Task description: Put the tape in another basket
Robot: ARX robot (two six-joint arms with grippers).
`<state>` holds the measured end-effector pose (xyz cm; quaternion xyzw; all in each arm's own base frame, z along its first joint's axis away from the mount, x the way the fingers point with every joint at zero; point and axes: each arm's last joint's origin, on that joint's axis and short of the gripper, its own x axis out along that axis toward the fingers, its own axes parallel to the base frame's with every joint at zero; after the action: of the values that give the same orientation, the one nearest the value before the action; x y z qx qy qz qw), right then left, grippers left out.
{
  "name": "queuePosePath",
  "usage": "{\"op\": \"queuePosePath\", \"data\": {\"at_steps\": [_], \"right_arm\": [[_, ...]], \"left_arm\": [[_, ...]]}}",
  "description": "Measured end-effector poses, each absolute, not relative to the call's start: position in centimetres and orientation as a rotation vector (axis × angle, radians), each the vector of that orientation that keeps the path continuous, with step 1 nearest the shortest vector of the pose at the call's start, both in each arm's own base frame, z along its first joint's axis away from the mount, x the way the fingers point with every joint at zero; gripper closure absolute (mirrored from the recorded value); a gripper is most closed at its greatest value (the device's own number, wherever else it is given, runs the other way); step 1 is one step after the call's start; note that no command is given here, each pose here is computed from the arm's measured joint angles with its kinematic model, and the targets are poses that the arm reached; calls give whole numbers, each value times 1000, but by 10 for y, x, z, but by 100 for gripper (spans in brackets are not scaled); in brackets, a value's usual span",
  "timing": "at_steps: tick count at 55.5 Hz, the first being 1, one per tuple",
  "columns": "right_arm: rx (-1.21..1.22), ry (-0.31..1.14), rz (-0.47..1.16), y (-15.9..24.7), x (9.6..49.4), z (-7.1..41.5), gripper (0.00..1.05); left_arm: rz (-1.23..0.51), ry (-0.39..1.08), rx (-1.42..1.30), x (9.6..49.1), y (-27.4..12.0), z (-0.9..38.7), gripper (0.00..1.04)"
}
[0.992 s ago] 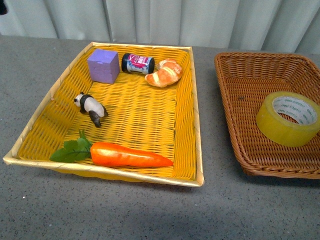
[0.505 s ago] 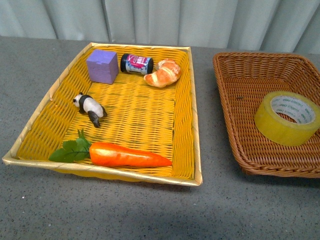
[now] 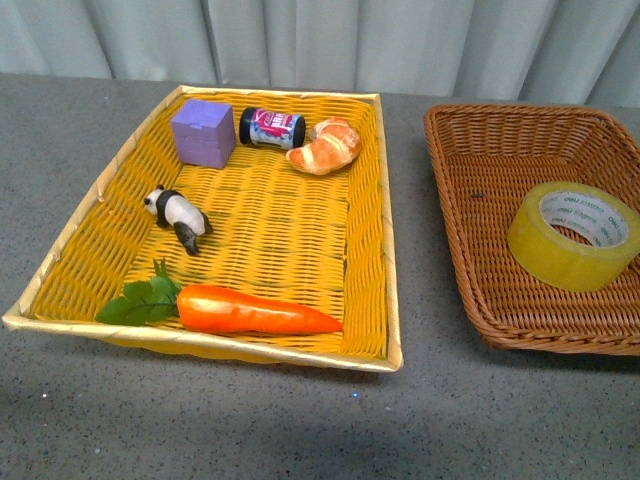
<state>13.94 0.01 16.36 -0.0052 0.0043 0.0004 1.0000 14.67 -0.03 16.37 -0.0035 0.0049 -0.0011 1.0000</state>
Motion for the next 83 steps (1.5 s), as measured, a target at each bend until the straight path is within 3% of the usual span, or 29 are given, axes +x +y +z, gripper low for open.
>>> {"op": "queuePosePath", "data": {"at_steps": [76,79,83], "right_arm": [[-10,-3,2,0,98,165,104],[-11,-3,2,0,98,165,104],[-10,-4,2,0,98,165,91]], "left_arm": [[-3,-14,-6,97,0,170,101],[-2,-14,-6,97,0,170,94],[-2,-15,-6,97,0,170,81]]}}
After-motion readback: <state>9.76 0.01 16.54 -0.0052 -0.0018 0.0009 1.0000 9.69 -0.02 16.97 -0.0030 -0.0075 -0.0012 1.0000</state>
